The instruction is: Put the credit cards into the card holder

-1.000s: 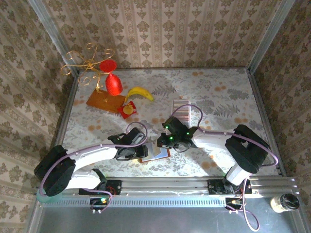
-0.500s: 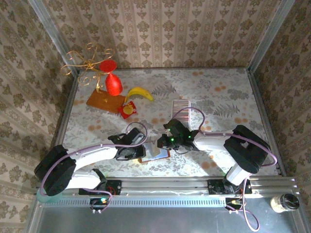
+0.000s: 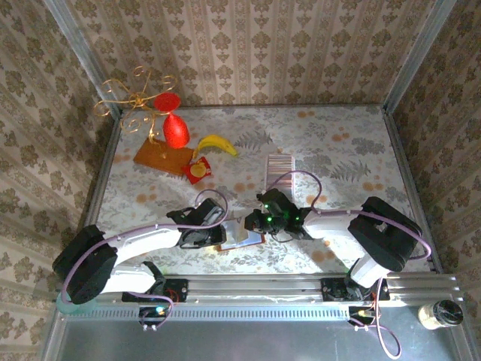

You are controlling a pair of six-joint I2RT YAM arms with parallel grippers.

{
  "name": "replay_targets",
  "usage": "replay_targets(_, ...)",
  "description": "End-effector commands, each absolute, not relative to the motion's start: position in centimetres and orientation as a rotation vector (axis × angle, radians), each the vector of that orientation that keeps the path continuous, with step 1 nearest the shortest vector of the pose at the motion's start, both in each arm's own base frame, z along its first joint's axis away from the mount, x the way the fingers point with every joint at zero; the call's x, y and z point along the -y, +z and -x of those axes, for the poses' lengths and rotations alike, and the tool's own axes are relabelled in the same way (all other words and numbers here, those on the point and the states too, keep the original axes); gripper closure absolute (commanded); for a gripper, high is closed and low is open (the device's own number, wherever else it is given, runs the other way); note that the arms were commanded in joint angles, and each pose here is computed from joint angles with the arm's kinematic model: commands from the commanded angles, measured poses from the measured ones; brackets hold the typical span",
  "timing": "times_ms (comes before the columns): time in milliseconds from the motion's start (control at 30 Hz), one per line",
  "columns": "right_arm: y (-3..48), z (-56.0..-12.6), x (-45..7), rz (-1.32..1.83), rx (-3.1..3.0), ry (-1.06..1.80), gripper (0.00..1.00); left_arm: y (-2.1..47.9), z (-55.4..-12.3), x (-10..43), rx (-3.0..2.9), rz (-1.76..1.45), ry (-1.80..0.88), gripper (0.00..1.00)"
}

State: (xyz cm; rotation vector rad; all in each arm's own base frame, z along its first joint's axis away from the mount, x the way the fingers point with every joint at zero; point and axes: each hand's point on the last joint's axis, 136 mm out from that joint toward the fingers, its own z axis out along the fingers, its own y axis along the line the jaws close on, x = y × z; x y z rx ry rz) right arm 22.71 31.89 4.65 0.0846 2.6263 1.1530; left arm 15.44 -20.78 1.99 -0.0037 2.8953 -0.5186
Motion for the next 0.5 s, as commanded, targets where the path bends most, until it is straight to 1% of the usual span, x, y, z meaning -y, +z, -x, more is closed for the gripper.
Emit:
replay_targets(0,5.4,-23.4,-31.6,-0.142,-2.558,1.149,1.0,0.1,-13.7,18.6,-2.973,-0.007,-0.406,0.71)
replay_targets(467,6.3,-24.0,-31.3,-0.26,-2.421,1.203,1.0,0.0,-13.7,18.4,-2.97,0.002,-0.408,0.72)
